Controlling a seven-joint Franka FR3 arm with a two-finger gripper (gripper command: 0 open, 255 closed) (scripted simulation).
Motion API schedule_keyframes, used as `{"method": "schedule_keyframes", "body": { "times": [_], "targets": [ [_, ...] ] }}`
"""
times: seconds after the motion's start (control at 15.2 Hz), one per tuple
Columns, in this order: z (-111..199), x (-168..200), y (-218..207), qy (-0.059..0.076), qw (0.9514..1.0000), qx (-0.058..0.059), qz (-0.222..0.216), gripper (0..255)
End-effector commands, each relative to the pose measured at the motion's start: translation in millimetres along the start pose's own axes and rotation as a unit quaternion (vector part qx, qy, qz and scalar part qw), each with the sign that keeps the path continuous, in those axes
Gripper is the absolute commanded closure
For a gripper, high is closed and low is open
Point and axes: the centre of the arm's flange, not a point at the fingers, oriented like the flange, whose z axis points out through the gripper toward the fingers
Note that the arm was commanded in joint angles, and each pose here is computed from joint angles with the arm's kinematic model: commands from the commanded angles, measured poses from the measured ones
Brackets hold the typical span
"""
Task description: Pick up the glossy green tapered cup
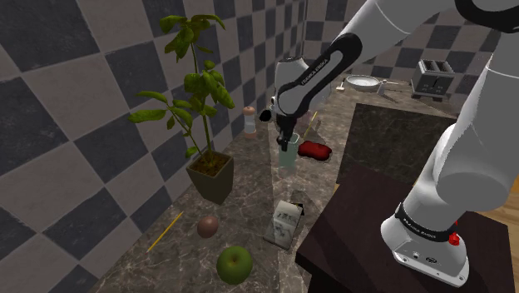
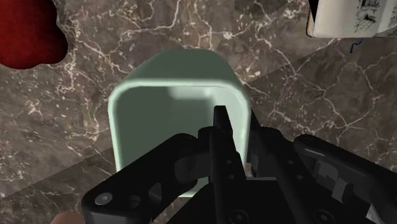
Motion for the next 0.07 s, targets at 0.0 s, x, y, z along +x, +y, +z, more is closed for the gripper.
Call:
{"method": "schedule_keyframes", "body": {
  "times": [0.0],
  "targets": [
    [-3.0,0.2,0.3,0.000,1.0000,0.000,0.000,255]
  ]
}}
